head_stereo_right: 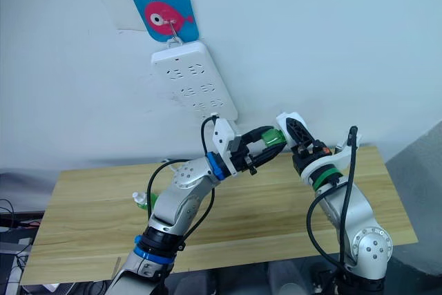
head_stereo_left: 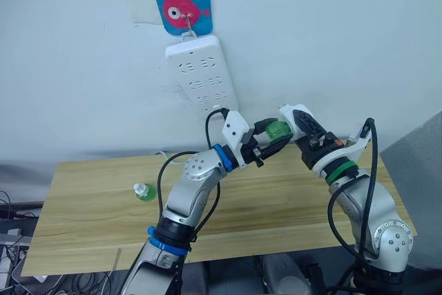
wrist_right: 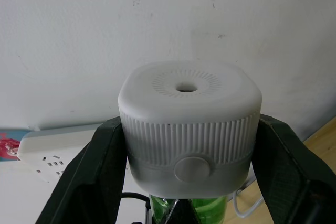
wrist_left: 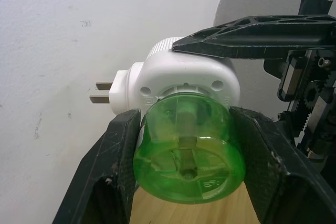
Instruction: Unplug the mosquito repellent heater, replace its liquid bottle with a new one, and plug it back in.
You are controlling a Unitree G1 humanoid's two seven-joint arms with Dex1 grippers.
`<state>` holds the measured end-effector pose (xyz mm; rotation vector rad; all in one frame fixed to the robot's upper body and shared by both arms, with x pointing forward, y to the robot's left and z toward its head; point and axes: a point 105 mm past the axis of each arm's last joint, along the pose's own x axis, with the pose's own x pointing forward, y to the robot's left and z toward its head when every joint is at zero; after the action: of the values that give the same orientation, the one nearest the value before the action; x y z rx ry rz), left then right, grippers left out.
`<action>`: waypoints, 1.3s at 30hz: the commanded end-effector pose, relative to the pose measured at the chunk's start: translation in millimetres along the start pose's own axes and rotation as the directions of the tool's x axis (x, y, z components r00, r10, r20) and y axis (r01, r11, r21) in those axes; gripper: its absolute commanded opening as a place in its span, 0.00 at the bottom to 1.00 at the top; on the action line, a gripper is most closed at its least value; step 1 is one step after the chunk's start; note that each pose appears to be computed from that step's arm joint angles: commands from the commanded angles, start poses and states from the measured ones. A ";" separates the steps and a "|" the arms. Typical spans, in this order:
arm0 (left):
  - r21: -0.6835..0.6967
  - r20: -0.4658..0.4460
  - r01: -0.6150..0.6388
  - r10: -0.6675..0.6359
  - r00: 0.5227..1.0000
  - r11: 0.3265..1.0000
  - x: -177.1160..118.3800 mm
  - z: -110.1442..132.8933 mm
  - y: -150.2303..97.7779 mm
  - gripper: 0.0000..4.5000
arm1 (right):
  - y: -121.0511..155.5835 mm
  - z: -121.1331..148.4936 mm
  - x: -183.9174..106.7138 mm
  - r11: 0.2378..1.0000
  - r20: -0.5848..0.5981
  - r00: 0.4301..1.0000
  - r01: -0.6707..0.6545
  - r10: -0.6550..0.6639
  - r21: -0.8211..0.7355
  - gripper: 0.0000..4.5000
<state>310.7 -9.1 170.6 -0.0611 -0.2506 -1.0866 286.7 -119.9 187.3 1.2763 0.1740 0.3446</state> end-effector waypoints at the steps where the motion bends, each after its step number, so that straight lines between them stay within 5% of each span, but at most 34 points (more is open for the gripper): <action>1: 0.034 0.040 0.004 -0.005 0.999 0.999 1.1 12.0 -3.2 0.51 | 16.8 -0.7 -6.6 0.997 -0.003 0.997 -0.081 0.081 0.000 0.66; 5: 0.057 0.022 0.020 -0.022 1.000 0.998 -2.4 10.8 -4.7 0.51 | 16.1 -0.3 -7.7 0.996 -0.018 0.996 -0.088 0.088 -0.011 0.66; 10: 0.157 0.017 0.137 -0.141 0.990 0.978 -11.3 20.2 -11.8 0.51 | 10.6 -8.1 -14.4 0.991 -0.192 0.976 -0.116 0.101 -0.071 1.00; 14: 0.237 -0.011 0.276 -0.282 0.959 0.931 -21.5 23.1 -20.9 0.51 | -1.9 -6.3 -21.9 0.968 -0.392 0.910 -0.205 0.134 -0.145 1.00; 19: 0.310 -0.051 0.443 -0.451 0.891 0.841 -33.6 23.3 -36.6 0.51 | -16.2 4.2 -33.4 0.951 -0.690 0.715 -0.280 0.113 -0.135 1.00; 26: 0.350 -0.062 0.441 -0.449 0.891 0.827 -34.3 23.9 -28.6 0.51 | -1.2 17.3 -35.4 0.949 -0.821 0.554 -0.310 0.135 -0.053 1.00; 39: 0.389 -0.027 0.397 -0.421 0.907 0.831 -29.2 25.7 -30.7 0.51 | 7.7 23.8 -35.0 0.950 -0.860 0.501 -0.304 0.096 -0.071 1.00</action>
<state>273.5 9.5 175.6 0.3293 -0.4780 -1.4446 262.4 -152.1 187.9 0.8118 0.8446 1.1398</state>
